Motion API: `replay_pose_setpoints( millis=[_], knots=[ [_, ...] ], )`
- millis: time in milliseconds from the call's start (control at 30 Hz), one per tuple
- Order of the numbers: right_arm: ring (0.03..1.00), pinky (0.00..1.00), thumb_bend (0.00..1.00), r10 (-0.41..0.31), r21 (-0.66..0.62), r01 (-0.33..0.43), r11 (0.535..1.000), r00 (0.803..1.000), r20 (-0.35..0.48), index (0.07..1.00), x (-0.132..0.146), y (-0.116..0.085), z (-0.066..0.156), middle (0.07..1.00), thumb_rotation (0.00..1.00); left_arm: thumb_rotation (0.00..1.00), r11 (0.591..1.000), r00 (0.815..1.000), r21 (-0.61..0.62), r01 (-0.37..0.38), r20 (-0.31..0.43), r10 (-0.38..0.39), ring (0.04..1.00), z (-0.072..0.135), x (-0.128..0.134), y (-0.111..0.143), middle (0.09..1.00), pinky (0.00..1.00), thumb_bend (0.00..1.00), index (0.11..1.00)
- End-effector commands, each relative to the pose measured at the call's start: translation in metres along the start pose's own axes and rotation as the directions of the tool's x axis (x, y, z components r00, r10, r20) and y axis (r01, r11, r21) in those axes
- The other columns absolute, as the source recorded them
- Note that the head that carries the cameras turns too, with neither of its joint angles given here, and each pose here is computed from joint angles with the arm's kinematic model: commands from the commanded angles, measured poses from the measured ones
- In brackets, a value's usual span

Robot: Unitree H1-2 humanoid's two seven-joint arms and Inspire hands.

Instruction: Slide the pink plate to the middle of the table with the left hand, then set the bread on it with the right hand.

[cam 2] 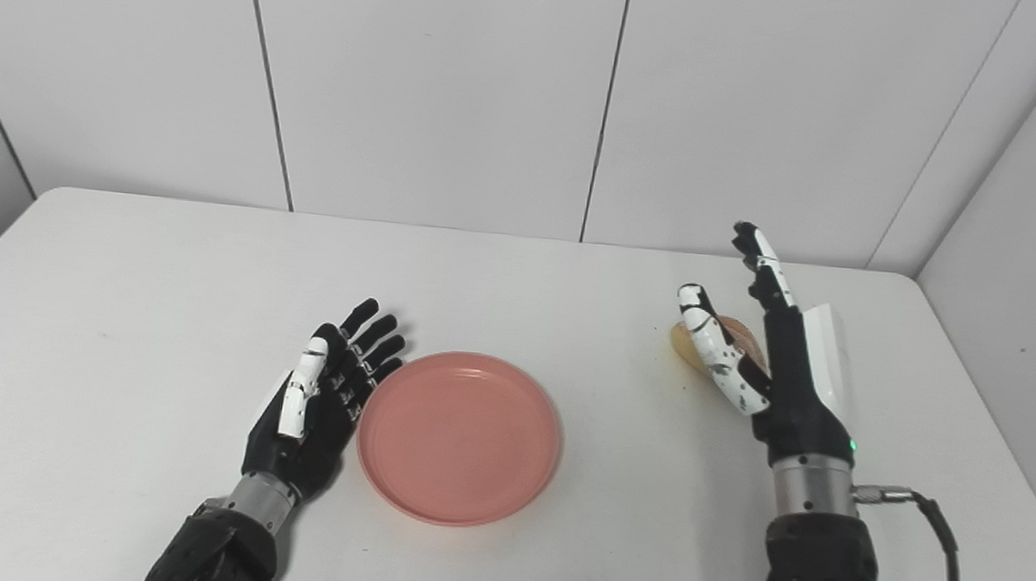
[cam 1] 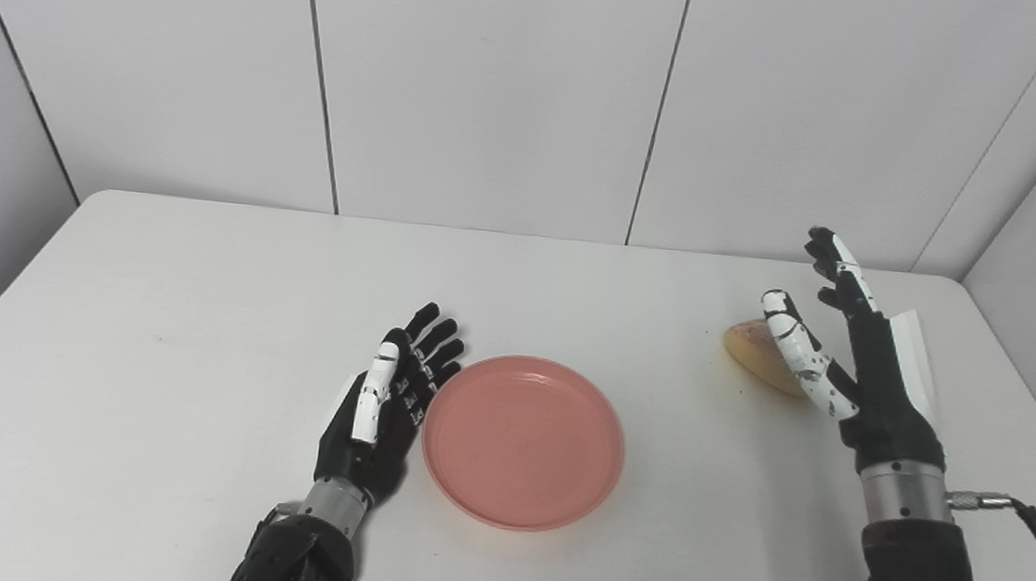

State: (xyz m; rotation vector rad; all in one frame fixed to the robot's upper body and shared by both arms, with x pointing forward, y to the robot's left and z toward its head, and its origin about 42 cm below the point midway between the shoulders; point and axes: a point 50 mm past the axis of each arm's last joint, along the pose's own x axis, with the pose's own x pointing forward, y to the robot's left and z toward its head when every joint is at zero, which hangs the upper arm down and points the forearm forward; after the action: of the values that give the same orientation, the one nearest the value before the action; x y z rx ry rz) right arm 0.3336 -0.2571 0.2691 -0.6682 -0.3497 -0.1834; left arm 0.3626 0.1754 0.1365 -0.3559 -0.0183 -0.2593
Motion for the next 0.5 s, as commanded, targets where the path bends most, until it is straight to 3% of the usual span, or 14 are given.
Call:
replay_pose_setpoints(
  millis=[0,300,467],
  knots=[
    [0.881,0.82,0.58,-0.042,-0.059,0.045,0.997,0.998,0.044,0.911,0.014,-0.017,0.016,0.901,0.67,1.0,0.999,0.996,-0.002,-0.052,-0.076,0.052,0.922,-0.018,-0.014,0.016,0.922,0.94,0.38,0.91],
    [0.875,0.77,0.83,-0.047,-0.253,0.04,0.967,0.999,-0.024,0.922,0.044,-0.031,0.012,0.914,0.57,1.0,0.999,0.997,-0.018,-0.038,-0.066,0.037,0.938,-0.017,-0.016,0.028,0.938,0.97,0.37,0.926],
    [0.886,0.76,0.91,-0.005,-0.315,-0.02,0.949,0.997,-0.079,0.952,0.059,-0.034,0.005,0.938,0.56,1.0,0.998,0.997,-0.032,-0.046,-0.071,0.043,0.93,-0.017,-0.017,0.034,0.928,0.97,0.37,0.917]
  ],
)
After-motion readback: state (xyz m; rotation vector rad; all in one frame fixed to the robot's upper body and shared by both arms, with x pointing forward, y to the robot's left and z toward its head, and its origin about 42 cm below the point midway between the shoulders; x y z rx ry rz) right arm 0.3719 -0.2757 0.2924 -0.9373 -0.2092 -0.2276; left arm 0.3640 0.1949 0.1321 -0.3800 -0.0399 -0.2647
